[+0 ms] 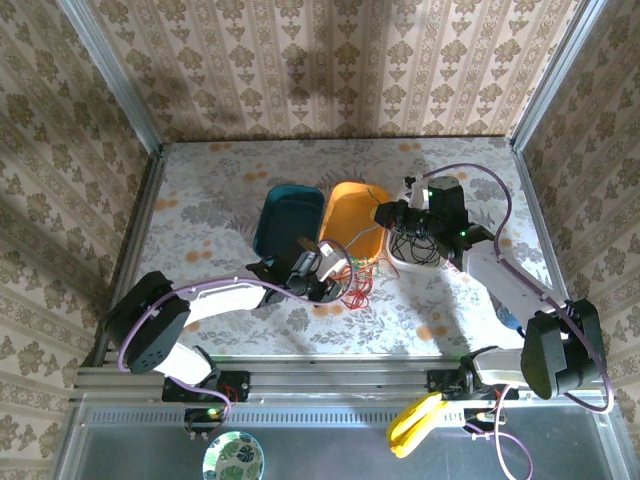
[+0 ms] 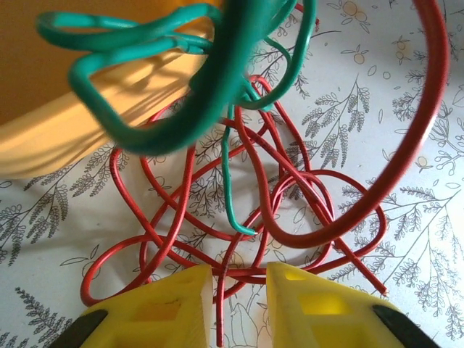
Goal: Untangle the cables
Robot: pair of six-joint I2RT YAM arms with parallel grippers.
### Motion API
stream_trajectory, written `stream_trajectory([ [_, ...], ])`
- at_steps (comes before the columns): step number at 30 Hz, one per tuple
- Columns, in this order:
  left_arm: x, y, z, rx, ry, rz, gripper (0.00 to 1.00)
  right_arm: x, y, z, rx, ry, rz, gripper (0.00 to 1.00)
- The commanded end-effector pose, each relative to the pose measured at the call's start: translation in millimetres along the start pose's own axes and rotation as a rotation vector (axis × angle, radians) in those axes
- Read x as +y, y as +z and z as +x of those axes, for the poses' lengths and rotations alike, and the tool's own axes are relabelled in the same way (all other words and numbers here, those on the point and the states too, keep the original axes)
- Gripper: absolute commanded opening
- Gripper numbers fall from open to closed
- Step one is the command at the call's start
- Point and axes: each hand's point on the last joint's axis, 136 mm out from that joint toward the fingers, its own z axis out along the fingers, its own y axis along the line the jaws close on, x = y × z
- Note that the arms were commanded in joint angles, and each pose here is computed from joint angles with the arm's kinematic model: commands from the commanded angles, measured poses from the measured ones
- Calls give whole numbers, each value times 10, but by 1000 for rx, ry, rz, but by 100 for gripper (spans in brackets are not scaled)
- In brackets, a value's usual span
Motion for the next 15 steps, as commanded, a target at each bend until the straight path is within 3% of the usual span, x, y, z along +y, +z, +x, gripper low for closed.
stream_trajectory([
  [1, 41, -19, 85, 21, -24, -13, 27, 82, -65, -127, -5, -28, 10, 0],
  [6, 81, -169, -61, -42, -35, -30, 33, -83, -69, -84, 41, -23, 91, 0],
  [10, 132, -362, -268, -116, -39, -28, 45, -123, -58, -24, 75, 5, 71, 0],
  [15, 211, -541, -509, -177, -30, -18, 48, -134, -87, 20, 130, 48, 12, 0],
])
